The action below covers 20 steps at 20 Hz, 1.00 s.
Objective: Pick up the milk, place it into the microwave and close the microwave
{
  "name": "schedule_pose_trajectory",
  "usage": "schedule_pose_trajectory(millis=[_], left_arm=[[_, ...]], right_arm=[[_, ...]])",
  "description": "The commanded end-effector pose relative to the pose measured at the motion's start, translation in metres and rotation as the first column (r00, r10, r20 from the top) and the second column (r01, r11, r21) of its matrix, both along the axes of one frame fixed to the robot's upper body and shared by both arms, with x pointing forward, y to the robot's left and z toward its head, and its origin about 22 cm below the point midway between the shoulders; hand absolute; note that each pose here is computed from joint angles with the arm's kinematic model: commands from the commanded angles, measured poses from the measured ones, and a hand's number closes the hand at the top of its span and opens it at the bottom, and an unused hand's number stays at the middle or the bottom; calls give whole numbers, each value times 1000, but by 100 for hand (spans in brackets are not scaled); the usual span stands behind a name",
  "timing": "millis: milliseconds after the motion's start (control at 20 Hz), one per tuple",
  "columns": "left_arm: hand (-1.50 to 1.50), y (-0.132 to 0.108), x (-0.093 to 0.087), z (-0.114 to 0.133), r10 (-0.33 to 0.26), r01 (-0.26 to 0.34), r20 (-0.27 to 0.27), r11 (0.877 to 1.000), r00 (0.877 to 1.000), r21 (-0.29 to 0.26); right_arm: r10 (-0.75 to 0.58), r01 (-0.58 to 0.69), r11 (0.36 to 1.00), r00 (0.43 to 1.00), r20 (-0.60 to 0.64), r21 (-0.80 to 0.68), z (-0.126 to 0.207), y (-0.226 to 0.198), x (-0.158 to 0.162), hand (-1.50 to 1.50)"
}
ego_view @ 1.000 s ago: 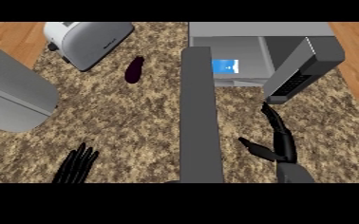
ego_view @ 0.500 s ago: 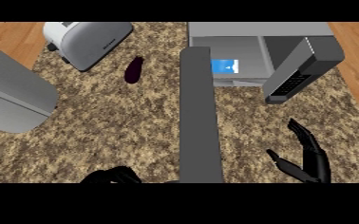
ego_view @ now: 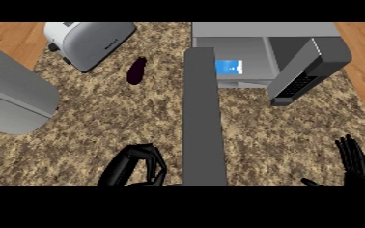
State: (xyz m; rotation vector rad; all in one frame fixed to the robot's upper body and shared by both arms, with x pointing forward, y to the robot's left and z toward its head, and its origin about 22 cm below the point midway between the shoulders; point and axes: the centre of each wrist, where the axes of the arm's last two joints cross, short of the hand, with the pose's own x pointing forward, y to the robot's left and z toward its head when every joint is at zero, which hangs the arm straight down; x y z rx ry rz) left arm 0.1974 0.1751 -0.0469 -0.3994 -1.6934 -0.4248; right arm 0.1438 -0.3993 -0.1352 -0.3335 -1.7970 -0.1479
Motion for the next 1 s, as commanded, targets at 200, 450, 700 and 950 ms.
schedule_pose_trajectory(millis=[200, 450, 700, 950], left_arm=[[150, -26, 34, -14, -217, 230, -86, 950, 972, 213], [150, -66, 45, -17, -377, 422, -207, 868, 903, 263], [150, -103, 24, -39, -444, 490, -209, 811, 871, 320], [150, -132, 21, -30, -464, 484, -139, 827, 875, 287]], right_arm=[[33, -35, 999, 999, 40, 39, 21, -32, -3, -150], [39, -42, 998, 997, 66, 44, 15, -32, -20, -150], [67, -71, 997, 993, 93, 40, 28, -38, -9, -150], [160, -165, 986, 980, 114, 36, 30, -42, -9, -150]])
